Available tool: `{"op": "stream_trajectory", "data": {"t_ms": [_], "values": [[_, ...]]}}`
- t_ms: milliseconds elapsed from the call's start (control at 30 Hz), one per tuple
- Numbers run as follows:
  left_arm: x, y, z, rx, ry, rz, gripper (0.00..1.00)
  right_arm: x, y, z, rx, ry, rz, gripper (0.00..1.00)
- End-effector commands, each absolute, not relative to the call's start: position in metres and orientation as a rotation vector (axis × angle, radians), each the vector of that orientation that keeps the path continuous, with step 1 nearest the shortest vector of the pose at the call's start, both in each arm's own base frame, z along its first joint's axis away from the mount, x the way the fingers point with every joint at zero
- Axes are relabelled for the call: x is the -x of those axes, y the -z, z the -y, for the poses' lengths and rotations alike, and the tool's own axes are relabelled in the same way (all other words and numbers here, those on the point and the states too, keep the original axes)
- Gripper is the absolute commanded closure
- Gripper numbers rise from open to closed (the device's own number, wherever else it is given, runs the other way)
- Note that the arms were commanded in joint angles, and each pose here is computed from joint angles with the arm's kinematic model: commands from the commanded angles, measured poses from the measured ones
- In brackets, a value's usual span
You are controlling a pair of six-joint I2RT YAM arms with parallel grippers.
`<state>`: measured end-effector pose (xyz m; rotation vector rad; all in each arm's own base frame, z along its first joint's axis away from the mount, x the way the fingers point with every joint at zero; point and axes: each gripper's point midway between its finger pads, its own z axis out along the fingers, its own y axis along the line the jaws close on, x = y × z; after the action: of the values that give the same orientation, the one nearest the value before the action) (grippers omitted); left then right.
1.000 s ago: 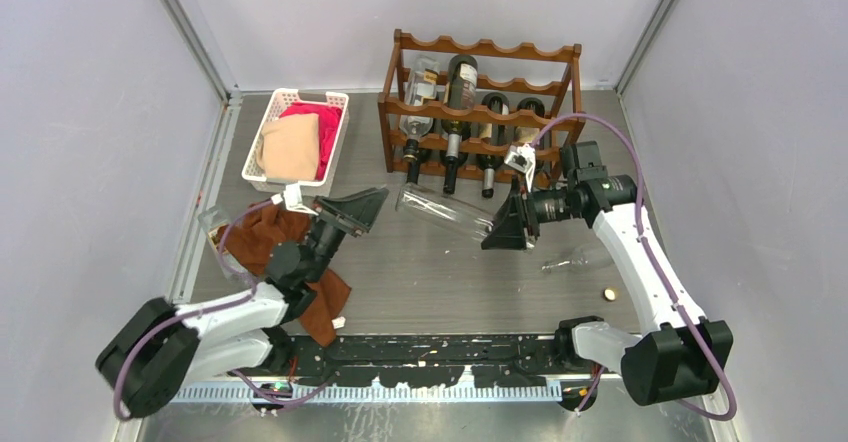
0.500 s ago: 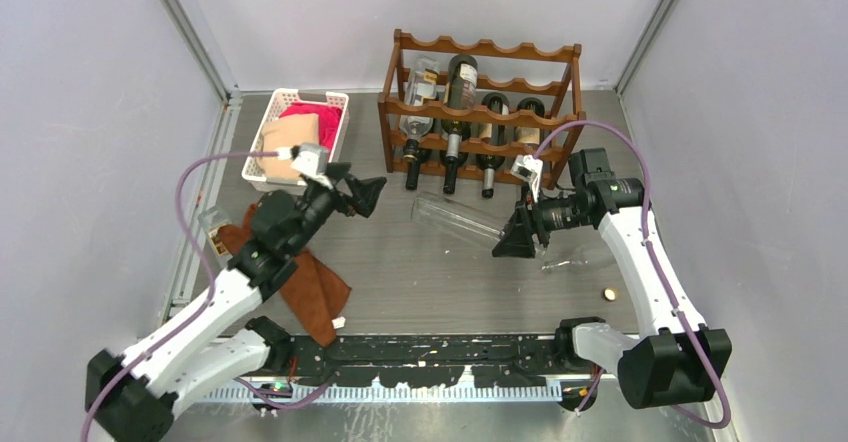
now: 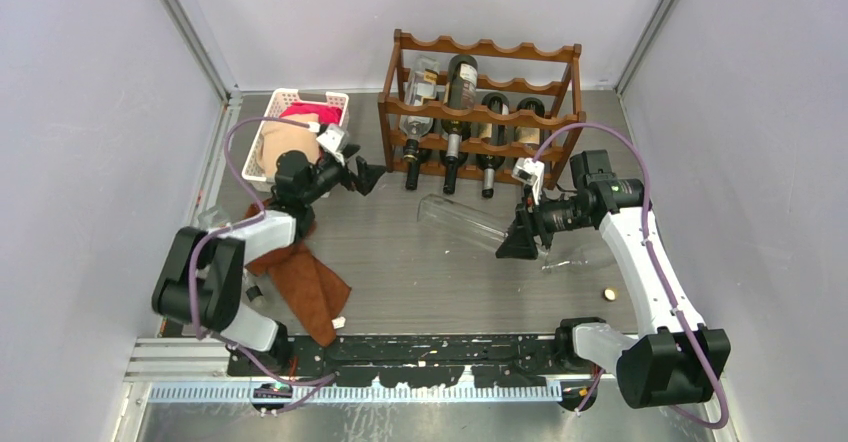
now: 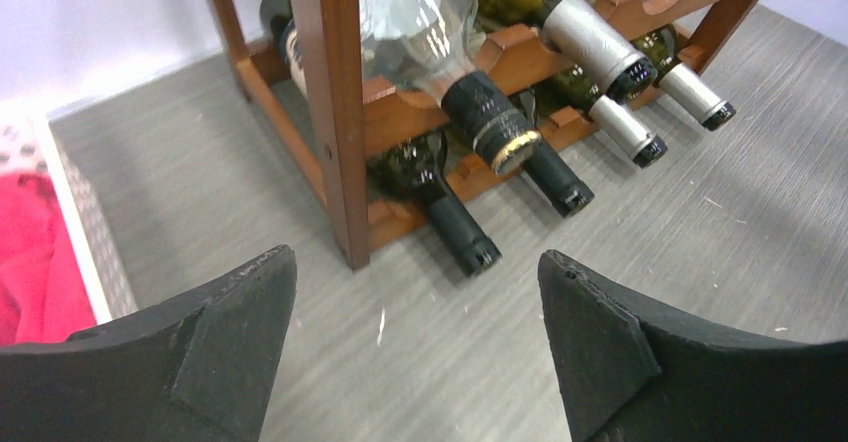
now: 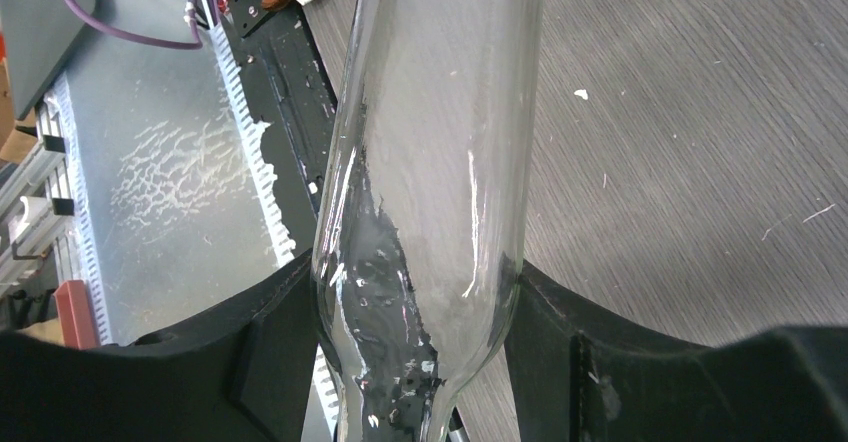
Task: Put the wine bottle on the wine rack
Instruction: Pick up the wine bottle from the corner of the board, then place the wine bottle in the wine rack.
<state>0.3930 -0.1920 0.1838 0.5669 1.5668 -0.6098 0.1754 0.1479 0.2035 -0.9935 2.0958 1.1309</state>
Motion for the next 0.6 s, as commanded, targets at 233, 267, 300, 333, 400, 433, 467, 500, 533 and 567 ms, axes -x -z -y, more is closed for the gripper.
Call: {"op": "stream_trajectory", "data": {"t_ms": [233,267,300,333,400,433,467,500,533,567], "values": [[-0.450,-0.241,0.197,-0.703,0.713,-1.122,0.28,-0.177,-0.217,-0.153,1.034,-1.161,-1.996,0.99],[-0.454,-0.239,0.198,-0.711,0.719,-1.123,0.27,-0.177,-0.216,-0.153,1.034,-1.162,-2.001,0.99],[-0.457,-0.237,0.199,-0.712,0.723,-1.129,0.27,-0.178,-0.216,-0.153,1.031,-1.161,-2.003,0.99],[-0.461,-0.236,0.201,-0.716,0.732,-1.129,0.26,-0.178,-0.215,-0.152,1.031,-1.160,-2.006,0.99],[-0.465,-0.237,0.203,-0.724,0.758,-1.129,0.25,-0.179,-0.214,-0.152,1.033,-1.157,-2.009,0.99],[-0.466,-0.236,0.206,-0.732,0.775,-1.130,0.24,-0.179,-0.214,-0.151,1.030,-1.156,-2.013,0.99],[-0.467,-0.235,0.208,-0.740,0.791,-1.131,0.24,-0.180,-0.213,-0.151,1.028,-1.153,-2.016,0.99],[-0.468,-0.235,0.210,-0.748,0.806,-1.133,0.24,-0.181,-0.213,-0.150,1.025,-1.153,-2.018,0.99],[-0.469,-0.234,0.211,-0.757,0.822,-1.135,0.23,-0.181,-0.212,-0.150,1.021,-1.154,-2.022,0.99],[-0.470,-0.232,0.213,-0.764,0.838,-1.139,0.24,-0.182,-0.212,-0.150,1.018,-1.155,-2.025,0.99]]}}
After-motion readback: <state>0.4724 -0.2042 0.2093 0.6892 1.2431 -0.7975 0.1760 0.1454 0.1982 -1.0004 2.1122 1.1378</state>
